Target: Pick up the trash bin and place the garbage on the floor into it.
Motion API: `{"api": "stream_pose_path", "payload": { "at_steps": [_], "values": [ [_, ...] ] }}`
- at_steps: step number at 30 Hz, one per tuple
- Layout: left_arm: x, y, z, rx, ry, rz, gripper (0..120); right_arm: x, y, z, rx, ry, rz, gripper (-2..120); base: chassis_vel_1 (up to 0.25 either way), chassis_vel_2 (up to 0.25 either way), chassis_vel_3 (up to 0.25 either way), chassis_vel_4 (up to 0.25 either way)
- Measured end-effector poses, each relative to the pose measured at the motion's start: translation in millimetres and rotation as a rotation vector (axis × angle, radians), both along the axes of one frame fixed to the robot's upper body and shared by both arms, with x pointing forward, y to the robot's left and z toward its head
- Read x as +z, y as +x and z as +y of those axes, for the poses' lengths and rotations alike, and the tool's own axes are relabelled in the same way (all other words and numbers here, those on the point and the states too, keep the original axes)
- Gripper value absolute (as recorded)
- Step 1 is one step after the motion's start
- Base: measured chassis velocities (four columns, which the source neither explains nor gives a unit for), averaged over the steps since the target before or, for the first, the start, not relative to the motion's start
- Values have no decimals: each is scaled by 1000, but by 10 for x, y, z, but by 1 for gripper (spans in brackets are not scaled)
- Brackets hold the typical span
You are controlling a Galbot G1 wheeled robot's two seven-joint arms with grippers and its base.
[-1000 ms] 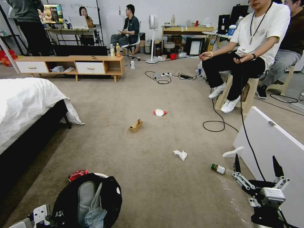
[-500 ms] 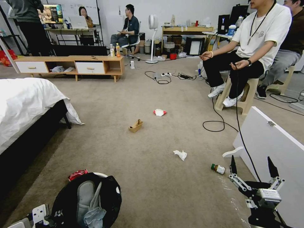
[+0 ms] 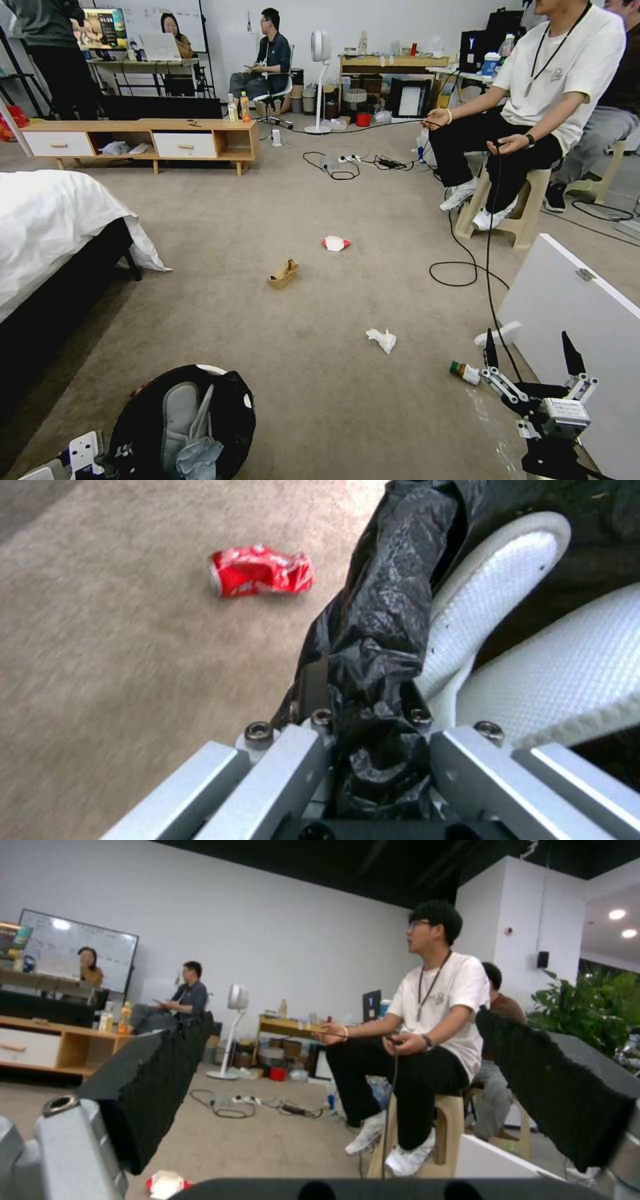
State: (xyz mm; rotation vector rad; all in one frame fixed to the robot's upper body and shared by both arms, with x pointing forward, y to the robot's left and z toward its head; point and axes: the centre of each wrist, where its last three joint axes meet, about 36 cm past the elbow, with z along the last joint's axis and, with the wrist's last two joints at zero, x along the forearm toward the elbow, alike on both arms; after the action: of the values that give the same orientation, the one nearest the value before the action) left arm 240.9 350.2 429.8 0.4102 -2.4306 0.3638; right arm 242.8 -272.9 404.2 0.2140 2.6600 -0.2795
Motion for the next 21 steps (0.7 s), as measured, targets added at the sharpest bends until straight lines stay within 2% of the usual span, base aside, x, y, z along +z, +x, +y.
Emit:
{"api": "stream_pose_path", "payload": {
  "at_steps": [8,21],
  "values": [
    [-42,13,-48,-21,-4,17,2,-16,12,-10,0,-3,-6,100,-149,154,158,-152],
    [-131,1,-235,-108,-13,58,2,-14,22,-7,1,-5,-8,100,-10,9,10,-15]
  ]
}}
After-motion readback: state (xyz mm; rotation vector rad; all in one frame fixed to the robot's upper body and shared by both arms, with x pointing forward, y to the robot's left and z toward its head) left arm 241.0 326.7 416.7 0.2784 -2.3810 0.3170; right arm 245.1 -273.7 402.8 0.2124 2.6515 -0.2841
